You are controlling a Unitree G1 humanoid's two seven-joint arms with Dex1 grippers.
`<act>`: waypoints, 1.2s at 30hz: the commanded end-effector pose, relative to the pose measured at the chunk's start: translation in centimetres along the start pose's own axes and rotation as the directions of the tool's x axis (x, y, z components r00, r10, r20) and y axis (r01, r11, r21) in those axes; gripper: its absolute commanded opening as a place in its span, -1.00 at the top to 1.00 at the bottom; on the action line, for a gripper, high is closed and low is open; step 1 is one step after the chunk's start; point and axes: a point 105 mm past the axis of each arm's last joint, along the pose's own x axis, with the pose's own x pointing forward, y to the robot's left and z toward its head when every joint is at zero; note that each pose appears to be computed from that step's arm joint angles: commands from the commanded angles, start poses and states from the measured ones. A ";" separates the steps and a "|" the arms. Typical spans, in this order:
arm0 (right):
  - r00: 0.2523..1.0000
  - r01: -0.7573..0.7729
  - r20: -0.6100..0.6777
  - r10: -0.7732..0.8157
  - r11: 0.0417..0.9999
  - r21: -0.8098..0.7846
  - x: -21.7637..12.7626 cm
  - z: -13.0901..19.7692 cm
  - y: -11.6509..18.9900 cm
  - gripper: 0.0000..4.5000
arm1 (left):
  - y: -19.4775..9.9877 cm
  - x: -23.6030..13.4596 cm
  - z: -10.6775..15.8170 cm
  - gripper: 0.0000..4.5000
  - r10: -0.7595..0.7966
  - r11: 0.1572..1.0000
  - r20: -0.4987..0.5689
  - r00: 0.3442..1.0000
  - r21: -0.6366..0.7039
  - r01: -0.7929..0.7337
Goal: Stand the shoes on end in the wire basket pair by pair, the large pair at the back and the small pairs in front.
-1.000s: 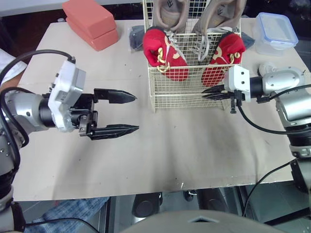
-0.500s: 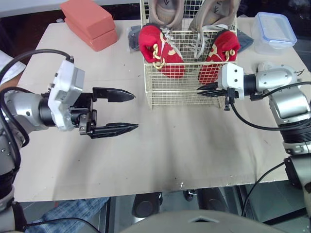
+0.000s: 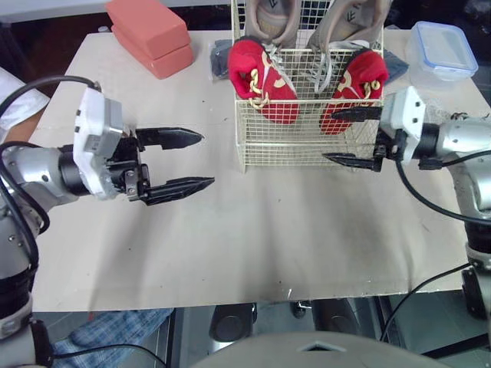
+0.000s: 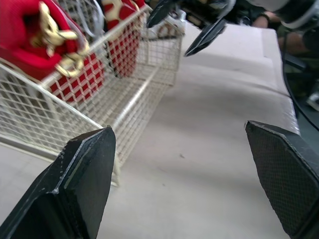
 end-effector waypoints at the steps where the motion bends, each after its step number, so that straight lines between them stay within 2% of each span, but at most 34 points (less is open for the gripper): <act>1: 0.979 0.190 0.062 -0.193 0.981 0.042 -2.7 1.6 -2.3 -0.59 | 0.8 -0.1 1.4 -1.00 0.062 0.995 0.048 0.997 0.082 -0.065; 3: 0.935 0.351 0.021 -0.353 0.935 0.051 -5.2 1.1 -4.1 -0.59 | 1.2 0.1 1.9 -1.00 0.087 0.990 0.081 0.993 0.103 -0.095; 5: 0.892 0.451 -0.003 -0.452 0.891 0.054 -7.4 0.7 -5.1 -0.59 | 1.3 0.5 2.6 -1.00 0.094 0.988 0.120 0.988 0.112 -0.108; 9: 0.735 0.678 -0.118 -0.668 0.728 0.098 -13.9 -2.1 -6.4 -0.59 | 1.2 1.5 4.2 -1.00 0.073 0.985 0.175 0.982 0.144 -0.099; 12: 0.647 0.757 -0.233 -0.726 0.647 0.086 -17.2 -4.8 -6.3 -0.59 | 0.9 2.4 5.3 -1.00 0.047 0.984 0.208 0.977 0.157 -0.081; 20: 0.515 0.849 -0.389 -0.763 0.517 0.109 -22.4 -10.7 -8.4 -0.59 | -0.6 4.7 6.4 -1.00 -0.041 0.986 0.210 0.977 0.169 0.006; 22: 0.504 0.856 -0.425 -0.752 0.501 0.127 -23.1 -12.0 -8.9 -0.59 | -0.9 5.1 6.6 -1.00 -0.053 0.986 0.215 0.975 0.168 0.017; 26: 0.542 0.834 -0.452 -0.708 0.522 0.182 -22.9 -13.6 -9.4 -0.59 | -1.4 5.5 6.7 -1.00 -0.071 0.986 0.210 0.975 0.164 0.036; 28: 0.536 0.838 -0.477 -0.696 0.508 0.200 -22.9 -14.4 -9.6 -0.59 | -1.7 5.8 6.7 -1.00 -0.084 0.985 0.205 0.975 0.162 0.051; 33: 0.543 0.839 -0.476 -0.692 0.475 0.267 -22.4 -15.0 -10.3 -0.59 | -2.3 6.4 7.0 -1.00 -0.113 0.984 0.215 0.970 0.161 0.079; 36: 0.514 0.856 -0.503 -0.695 0.457 0.242 -22.3 -15.5 -10.6 -0.59 | -2.6 6.8 7.0 -1.00 -0.121 0.983 0.217 0.969 0.162 0.087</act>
